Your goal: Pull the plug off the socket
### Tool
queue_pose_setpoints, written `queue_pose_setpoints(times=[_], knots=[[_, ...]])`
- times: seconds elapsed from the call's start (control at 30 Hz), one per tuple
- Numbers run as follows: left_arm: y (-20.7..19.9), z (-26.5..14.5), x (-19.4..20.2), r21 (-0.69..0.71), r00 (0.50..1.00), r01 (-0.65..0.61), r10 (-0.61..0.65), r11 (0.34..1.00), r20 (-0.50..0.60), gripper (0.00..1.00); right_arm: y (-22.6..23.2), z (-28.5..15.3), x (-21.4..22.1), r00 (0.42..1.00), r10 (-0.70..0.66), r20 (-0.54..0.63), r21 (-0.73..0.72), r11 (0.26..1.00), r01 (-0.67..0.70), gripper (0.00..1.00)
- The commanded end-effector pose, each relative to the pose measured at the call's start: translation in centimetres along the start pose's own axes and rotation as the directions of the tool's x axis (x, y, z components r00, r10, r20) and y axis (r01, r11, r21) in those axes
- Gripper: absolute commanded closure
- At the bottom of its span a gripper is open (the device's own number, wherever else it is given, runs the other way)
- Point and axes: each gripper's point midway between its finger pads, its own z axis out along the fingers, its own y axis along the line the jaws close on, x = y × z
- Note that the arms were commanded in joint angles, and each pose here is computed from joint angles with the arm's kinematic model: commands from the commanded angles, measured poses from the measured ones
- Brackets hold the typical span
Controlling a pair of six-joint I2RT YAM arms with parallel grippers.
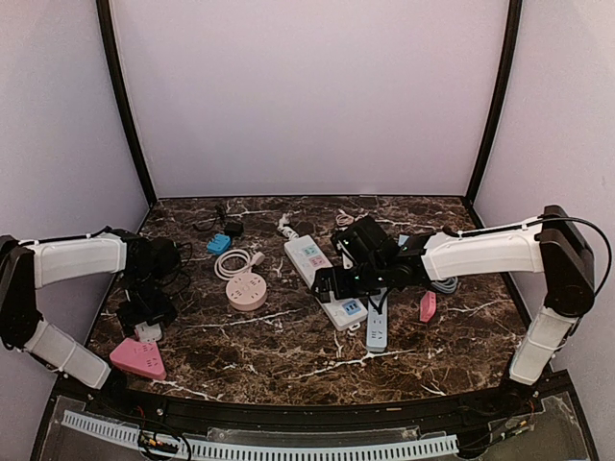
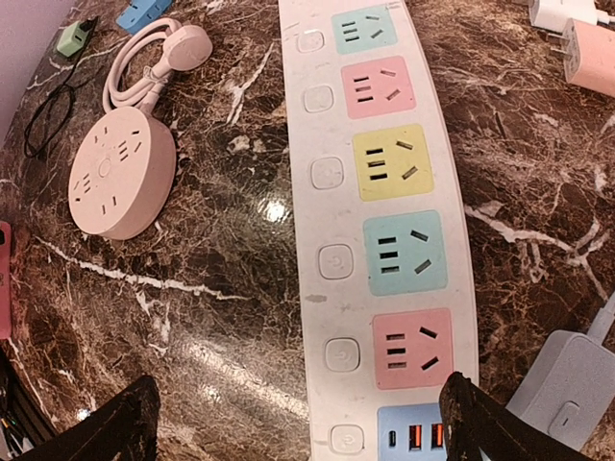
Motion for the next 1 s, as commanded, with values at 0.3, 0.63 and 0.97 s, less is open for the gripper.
queue_pose_setpoints(times=[0.3, 0.63, 0.97], knots=[[-0.3, 0.3, 0.0, -0.046, 0.999, -0.044, 0.045, 0.998, 0.019, 0.41, 1.1, 0.1, -0.5, 1.000, 0.000, 0.018, -0.030, 1.000, 0.001, 0.01], [-5.7, -3.6, 3.0, 0.087, 0.990, -0.143, 0.142, 0.986, 0.019, 0.43, 1.6, 0.0, -0.7, 1.000, -0.008, 0.018, -0.047, 0.999, 0.009, 0.01], [-12.9, -6.2, 8.7, 0.199, 0.963, -0.266, 0.270, 0.943, 0.006, 0.43, 2.1, 0.7, 0.0, 1.000, -0.001, -0.011, -0.086, 0.996, 0.000, 0.01]])
